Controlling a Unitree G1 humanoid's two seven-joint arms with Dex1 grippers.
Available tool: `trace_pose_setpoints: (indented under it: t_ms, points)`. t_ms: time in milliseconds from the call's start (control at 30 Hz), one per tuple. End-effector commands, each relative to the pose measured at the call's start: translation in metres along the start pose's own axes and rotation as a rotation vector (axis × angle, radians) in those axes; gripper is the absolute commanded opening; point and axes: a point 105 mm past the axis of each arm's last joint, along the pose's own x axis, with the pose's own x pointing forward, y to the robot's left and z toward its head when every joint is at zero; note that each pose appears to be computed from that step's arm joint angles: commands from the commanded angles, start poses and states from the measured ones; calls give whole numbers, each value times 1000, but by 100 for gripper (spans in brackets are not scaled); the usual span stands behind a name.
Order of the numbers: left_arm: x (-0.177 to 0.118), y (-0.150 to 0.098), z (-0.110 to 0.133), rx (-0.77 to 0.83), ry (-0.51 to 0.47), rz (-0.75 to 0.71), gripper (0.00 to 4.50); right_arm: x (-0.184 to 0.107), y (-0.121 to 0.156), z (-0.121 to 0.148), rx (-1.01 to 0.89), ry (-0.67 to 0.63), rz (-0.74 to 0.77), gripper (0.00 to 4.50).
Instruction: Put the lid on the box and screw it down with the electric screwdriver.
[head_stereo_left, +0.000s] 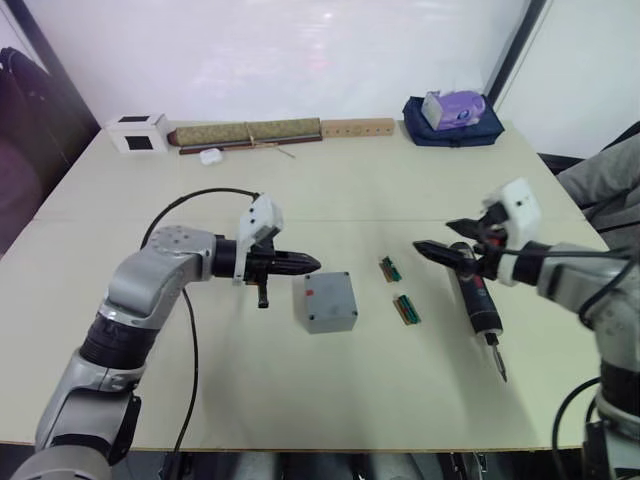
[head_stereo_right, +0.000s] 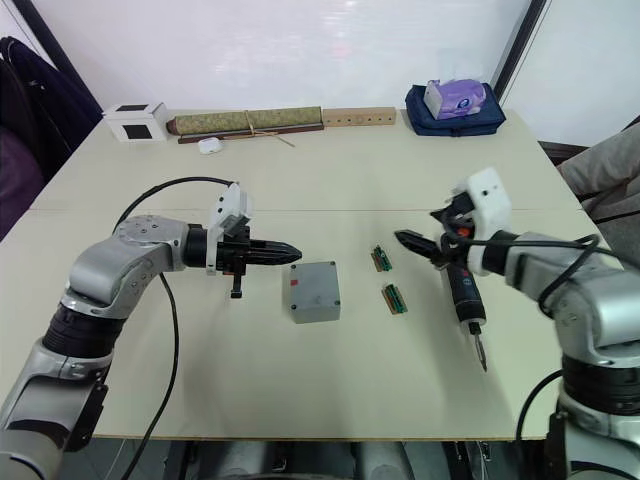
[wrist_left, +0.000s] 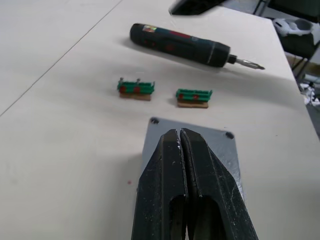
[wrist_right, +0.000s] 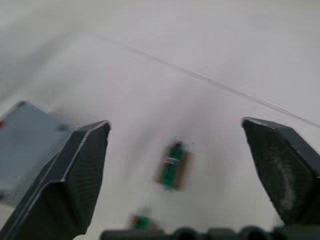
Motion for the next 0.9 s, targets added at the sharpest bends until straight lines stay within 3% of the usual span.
trace_pose_setpoints:
  t_ms: [33, 100, 167, 267, 467, 900]
  points:
    - [0, -9, 18, 101, -19, -58, 0, -16, -17, 3, 59, 119, -29, 439]
    - [2, -19, 23, 156, -8, -128, 0, -40, -41, -12, 148, 364, -135, 439]
    - [5, -28, 25, 195, 3, -186, 0, -58, -50, -24, 167, 524, -190, 439]
    - [10, -33, 24, 225, 12, -214, 0, -64, -46, -44, 228, 644, -135, 439]
    - [18, -35, 19, 222, 6, -207, 0, -56, -46, -60, 359, 685, -84, 439]
    - [23, -45, 8, 188, 5, -173, 0, -36, -44, -83, 394, 762, -93, 439]
